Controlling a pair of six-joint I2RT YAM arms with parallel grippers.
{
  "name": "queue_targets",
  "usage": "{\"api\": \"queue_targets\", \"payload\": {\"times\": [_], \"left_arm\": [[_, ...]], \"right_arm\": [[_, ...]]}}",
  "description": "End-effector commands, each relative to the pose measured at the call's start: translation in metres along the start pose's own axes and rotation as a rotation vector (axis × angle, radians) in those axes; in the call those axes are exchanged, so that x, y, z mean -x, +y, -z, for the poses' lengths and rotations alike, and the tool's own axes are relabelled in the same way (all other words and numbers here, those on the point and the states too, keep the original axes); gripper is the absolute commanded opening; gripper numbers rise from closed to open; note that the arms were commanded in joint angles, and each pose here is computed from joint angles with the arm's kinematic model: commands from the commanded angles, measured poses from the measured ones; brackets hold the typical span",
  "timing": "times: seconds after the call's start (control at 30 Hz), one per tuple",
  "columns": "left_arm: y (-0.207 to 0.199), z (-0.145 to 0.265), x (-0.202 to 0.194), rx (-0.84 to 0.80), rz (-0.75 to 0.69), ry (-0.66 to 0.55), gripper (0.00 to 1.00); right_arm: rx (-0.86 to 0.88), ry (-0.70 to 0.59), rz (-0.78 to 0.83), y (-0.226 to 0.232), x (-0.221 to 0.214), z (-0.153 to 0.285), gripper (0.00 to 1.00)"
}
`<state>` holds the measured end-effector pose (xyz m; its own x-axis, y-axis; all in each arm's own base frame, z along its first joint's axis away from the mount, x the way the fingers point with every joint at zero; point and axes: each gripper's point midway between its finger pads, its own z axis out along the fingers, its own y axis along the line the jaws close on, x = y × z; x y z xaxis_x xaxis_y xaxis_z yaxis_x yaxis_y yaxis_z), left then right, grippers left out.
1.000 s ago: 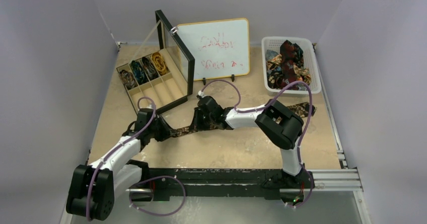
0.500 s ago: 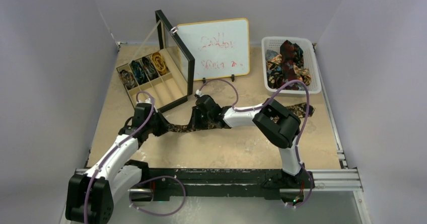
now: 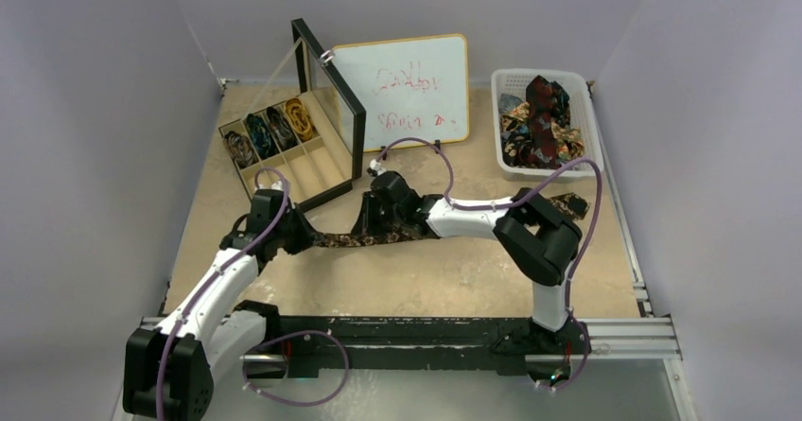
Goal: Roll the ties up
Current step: Roll the tie at the center of the board.
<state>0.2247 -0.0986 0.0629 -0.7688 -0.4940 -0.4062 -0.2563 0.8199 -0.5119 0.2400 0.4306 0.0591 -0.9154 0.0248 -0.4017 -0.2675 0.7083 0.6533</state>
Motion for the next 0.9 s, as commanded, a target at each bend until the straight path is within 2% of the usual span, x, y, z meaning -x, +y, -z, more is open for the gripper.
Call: {"api": "queue_targets", "payload": {"times": [0.0, 0.33, 0.63, 0.73, 0.87], "left_arm": [[-0.008, 0.005, 0.014, -0.012, -0.025, -0.033, 0.00], [-0.021, 0.008, 0.014, -0.071, -0.037, -0.020, 0.00], [-0.066, 0.022, 0.017, -0.226, -0.117, 0.006, 0.00], [-0.084, 0.019, 0.011, -0.274, -0.143, 0.041, 0.00], [-0.097, 0.004, -0.004, -0.255, -0.181, 0.110, 0.00]], "right_arm": [[-0.032, -0.018, 0.004, -0.007, 0.004, -0.005, 0.00], [-0.084, 0.051, -0.022, -0.031, -0.016, -0.029, 0.00], [-0.078, 0.092, -0.054, -0.034, -0.026, -0.037, 0.00], [-0.056, 0.097, -0.057, -0.031, -0.026, -0.037, 0.00], [-0.014, 0.081, -0.058, -0.020, -0.020, -0.031, 0.00]]}}
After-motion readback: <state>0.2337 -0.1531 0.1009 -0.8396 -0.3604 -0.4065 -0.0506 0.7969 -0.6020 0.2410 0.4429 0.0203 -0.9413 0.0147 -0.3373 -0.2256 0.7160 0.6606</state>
